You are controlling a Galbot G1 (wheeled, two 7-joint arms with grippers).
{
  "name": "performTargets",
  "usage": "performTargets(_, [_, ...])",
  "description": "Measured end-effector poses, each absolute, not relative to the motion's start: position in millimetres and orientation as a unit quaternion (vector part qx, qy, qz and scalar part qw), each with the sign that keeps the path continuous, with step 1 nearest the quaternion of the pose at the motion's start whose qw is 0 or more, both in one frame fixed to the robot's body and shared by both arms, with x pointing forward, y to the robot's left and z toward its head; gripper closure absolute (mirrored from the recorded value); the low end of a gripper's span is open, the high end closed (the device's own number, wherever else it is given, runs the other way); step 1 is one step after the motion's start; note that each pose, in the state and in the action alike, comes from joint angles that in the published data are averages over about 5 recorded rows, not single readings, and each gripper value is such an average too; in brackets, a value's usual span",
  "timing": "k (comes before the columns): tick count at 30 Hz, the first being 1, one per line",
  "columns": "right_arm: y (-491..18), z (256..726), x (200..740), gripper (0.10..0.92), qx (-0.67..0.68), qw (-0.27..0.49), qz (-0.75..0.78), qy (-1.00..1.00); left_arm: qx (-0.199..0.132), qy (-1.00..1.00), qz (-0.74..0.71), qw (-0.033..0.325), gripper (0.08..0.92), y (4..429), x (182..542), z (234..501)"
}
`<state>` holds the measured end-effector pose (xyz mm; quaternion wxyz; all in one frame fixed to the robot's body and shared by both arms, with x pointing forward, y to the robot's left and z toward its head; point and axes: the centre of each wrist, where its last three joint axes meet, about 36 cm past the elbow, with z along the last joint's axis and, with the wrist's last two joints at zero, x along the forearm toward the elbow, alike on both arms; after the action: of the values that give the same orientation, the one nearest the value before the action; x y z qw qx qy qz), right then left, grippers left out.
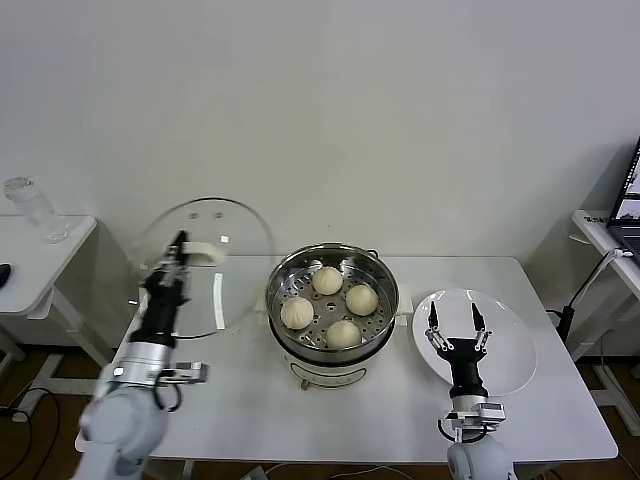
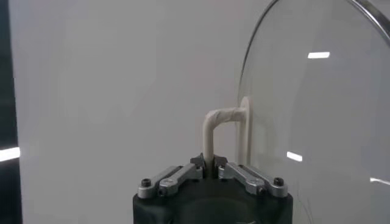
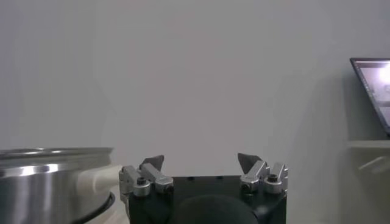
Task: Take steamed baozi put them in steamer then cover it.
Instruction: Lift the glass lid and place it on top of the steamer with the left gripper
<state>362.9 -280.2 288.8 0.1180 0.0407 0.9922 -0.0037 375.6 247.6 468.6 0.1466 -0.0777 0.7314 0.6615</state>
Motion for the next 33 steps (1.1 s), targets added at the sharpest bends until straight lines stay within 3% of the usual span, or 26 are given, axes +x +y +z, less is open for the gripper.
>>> performTargets(8, [-290,292,356,0.200,0.055,0.106,-0.015,0.993,-0.017,0.762,0.633,0.136,0.809,166,382,477])
performTargets(16, [-296,290,349,0.200,0.069,0.097,-0.023,0.993,0.035,0.767,0.633,0.102,0.809,101,395,470])
performTargets(33, [-311,282,343,0.200,0.089,0.091,-0.040,0.991,0.048,0.749,0.659,0.045,0.809,32,411,450])
